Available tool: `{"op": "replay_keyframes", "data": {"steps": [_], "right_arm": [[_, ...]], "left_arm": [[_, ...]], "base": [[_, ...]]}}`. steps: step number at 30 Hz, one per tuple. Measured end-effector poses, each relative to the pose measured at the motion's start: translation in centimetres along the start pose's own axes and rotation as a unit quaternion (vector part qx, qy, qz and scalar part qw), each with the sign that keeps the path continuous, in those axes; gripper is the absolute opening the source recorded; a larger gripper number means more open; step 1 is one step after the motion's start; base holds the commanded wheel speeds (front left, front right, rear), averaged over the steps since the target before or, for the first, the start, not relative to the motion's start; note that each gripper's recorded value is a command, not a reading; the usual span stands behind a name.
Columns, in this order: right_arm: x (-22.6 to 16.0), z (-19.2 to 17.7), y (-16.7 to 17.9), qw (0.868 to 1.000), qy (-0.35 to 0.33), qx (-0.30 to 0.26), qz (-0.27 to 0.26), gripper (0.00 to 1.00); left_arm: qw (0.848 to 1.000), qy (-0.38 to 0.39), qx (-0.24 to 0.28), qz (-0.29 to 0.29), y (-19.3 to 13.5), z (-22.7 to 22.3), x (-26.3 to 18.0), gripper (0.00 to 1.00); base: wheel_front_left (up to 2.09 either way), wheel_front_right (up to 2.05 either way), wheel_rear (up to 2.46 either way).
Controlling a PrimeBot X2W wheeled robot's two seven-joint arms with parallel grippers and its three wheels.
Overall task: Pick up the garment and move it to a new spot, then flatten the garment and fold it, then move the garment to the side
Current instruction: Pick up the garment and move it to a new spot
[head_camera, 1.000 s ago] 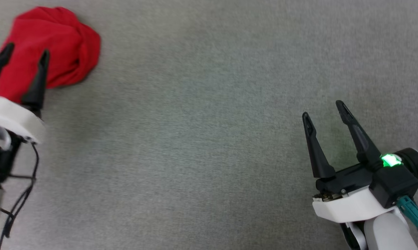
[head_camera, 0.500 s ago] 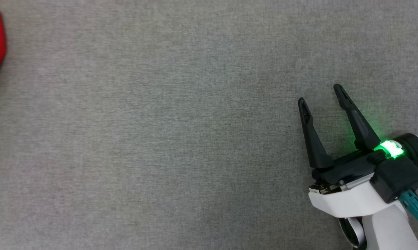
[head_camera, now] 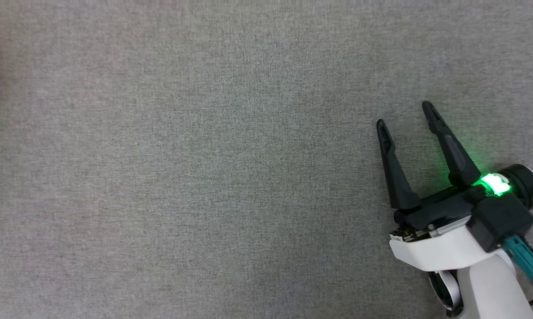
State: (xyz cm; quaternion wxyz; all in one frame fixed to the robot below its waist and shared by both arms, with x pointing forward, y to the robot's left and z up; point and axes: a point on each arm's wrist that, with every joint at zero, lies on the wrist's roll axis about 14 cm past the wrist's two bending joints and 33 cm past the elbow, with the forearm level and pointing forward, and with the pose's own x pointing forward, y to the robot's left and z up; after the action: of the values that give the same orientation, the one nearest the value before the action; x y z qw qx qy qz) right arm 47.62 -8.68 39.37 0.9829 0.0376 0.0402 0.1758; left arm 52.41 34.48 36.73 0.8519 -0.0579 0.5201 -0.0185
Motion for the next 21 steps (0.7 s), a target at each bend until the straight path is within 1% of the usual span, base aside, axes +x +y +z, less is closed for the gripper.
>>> {"op": "replay_keyframes", "data": {"steps": [3,7,11,14,16,21], "right_arm": [[-0.2,0.9,-0.1,1.000,-0.006,-0.003,-0.005,1.00],[-1.0,2.4,-0.6,1.000,-0.016,-0.008,-0.018,1.00],[-1.9,4.6,0.1,0.999,-0.035,-0.011,-0.017,1.00],[-2.9,6.2,-0.1,0.998,-0.049,-0.015,-0.024,1.00],[-3.6,7.1,-0.2,0.998,-0.056,-0.017,-0.030,1.00],[-5.5,9.0,-0.4,0.996,-0.074,-0.010,-0.044,1.00]], "left_arm": [[1.000,-0.023,0.003,-0.012,-0.7,0.2,-0.8,0.00],[0.998,-0.047,0.002,-0.051,-3.0,-0.2,-2.2,0.00],[0.995,-0.069,0.036,-0.067,-4.6,-0.8,-4.7,0.00],[0.986,-0.102,0.065,-0.117,-8.2,-1.0,-6.6,0.00],[0.980,-0.110,0.073,-0.151,-10.5,-1.9,-7.5,0.00],[0.962,-0.137,0.118,-0.206,-15.1,-3.4,-9.8,0.00]], "base": [[0.00,0.00,0.00],[0.00,0.00,0.00],[0.00,0.00,0.00],[0.00,0.00,0.00],[0.00,0.00,0.00],[0.00,0.00,0.00]]}}
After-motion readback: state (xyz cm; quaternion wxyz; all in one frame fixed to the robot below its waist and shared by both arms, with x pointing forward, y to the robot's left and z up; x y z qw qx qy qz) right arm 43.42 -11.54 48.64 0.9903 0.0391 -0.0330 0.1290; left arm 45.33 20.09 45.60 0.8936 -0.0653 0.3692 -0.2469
